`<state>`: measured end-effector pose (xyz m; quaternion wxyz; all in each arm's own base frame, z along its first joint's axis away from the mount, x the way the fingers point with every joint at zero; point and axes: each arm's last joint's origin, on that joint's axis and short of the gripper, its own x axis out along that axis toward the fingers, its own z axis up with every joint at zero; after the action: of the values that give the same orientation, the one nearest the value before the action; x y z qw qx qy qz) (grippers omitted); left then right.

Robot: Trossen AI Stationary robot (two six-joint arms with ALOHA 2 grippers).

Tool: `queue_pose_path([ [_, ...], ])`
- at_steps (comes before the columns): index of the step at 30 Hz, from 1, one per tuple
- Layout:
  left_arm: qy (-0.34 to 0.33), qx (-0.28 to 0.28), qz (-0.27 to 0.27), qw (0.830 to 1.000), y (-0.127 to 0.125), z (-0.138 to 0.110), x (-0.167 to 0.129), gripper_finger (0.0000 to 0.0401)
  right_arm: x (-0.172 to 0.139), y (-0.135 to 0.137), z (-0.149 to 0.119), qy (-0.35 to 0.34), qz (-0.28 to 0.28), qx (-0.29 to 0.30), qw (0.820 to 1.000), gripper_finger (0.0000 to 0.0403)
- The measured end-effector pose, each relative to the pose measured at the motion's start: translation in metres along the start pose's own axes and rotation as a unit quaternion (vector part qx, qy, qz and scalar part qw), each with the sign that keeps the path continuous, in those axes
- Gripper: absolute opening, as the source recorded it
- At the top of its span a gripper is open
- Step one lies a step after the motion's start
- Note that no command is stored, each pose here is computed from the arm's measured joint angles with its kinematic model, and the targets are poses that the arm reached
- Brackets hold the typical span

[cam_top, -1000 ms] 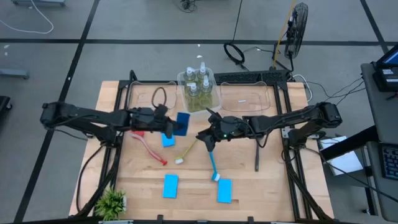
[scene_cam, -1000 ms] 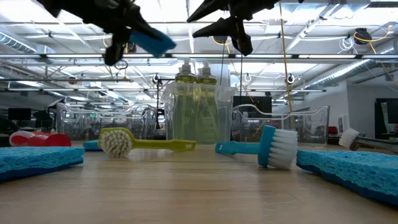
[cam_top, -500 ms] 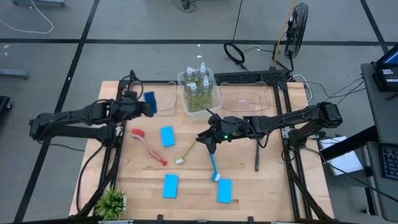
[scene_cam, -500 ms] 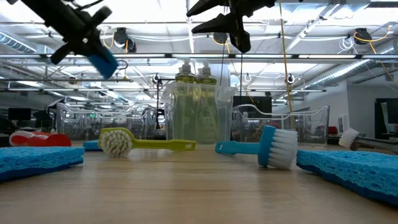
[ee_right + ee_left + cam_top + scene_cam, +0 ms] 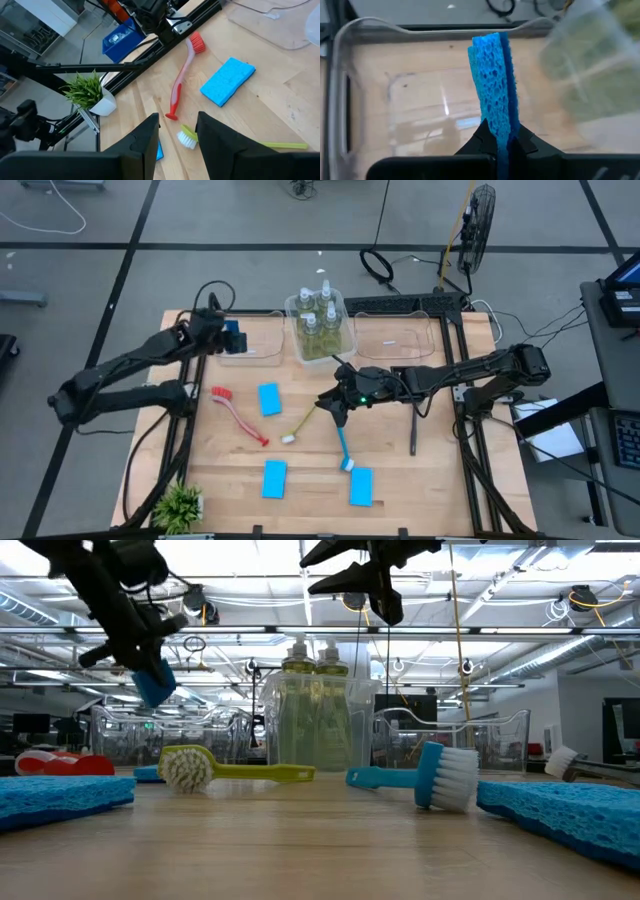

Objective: Pick & Place Kitchen Sink Supplies
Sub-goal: Put the blue sponge into the left transparent bin

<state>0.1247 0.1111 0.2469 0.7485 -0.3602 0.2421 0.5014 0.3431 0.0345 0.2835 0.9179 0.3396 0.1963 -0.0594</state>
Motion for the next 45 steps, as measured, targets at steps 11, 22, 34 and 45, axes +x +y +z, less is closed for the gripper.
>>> queue_pose_path([
  [11,0.071,0.017,0.068,0.995,0.023,0.012,0.039,0.0008,0.0,0.0,0.0,-0.001,-0.001,0.001,1.0,0.0121],
  [22,0.094,0.034,0.107,0.989,0.027,0.011,0.058,0.0019,0.0,-0.001,0.001,-0.011,-0.012,0.014,1.0,0.0121],
  [34,0.093,0.063,0.115,0.987,0.027,0.011,0.058,0.0058,0.0,-0.001,0.001,-0.012,-0.012,0.018,1.0,0.0121],
  [45,0.088,0.069,0.123,0.986,0.027,0.011,0.058,0.0161,0.0,-0.001,0.001,-0.012,-0.012,0.018,1.0,0.0121],
])
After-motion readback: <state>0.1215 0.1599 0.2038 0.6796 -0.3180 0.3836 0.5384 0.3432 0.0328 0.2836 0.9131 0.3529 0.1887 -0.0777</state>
